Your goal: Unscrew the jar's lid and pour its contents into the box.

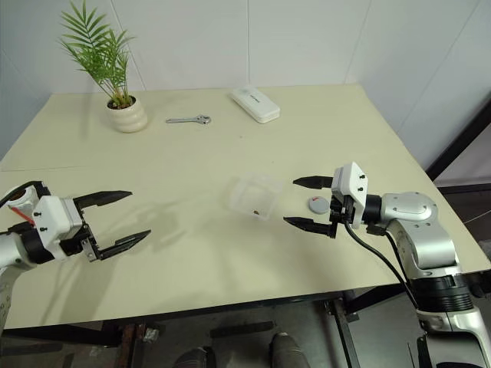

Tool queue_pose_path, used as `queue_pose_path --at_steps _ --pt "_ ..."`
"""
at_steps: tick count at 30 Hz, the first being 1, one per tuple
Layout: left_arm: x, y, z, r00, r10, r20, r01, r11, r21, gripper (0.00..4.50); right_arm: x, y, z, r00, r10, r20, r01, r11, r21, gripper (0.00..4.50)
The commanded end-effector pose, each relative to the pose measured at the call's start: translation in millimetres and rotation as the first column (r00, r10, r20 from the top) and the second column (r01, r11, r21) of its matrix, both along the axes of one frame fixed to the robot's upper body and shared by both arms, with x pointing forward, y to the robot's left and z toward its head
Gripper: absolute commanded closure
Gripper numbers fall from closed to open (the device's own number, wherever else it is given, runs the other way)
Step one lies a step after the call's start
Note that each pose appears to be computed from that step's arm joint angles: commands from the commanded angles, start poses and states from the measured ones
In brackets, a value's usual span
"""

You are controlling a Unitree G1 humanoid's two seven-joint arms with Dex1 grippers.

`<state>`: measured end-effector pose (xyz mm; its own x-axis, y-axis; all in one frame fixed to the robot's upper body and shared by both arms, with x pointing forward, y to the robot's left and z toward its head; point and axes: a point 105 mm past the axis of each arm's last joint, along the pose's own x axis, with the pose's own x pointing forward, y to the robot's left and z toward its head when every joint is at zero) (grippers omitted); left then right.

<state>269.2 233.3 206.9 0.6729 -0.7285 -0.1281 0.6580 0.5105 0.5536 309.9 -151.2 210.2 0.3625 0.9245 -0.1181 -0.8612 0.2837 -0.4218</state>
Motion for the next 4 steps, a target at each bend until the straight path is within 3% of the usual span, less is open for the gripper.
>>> queue_pose_path --at_steps 1,4 --pt "2.2 -1.0 9.2 1.0 -0.011 0.026 0.011 1.0 0.019 0.04 -5.9 -9.7 6.8 0.999 -0.012 0.034 0.012 1.0 -0.01 0.0" --pt "3.9 -3.7 12.7 0.999 -0.006 0.039 0.006 1.0 -0.002 0.04 -9.4 -11.4 4.7 1.0 -0.019 0.023 0.019 1.0 -0.01 0.0"
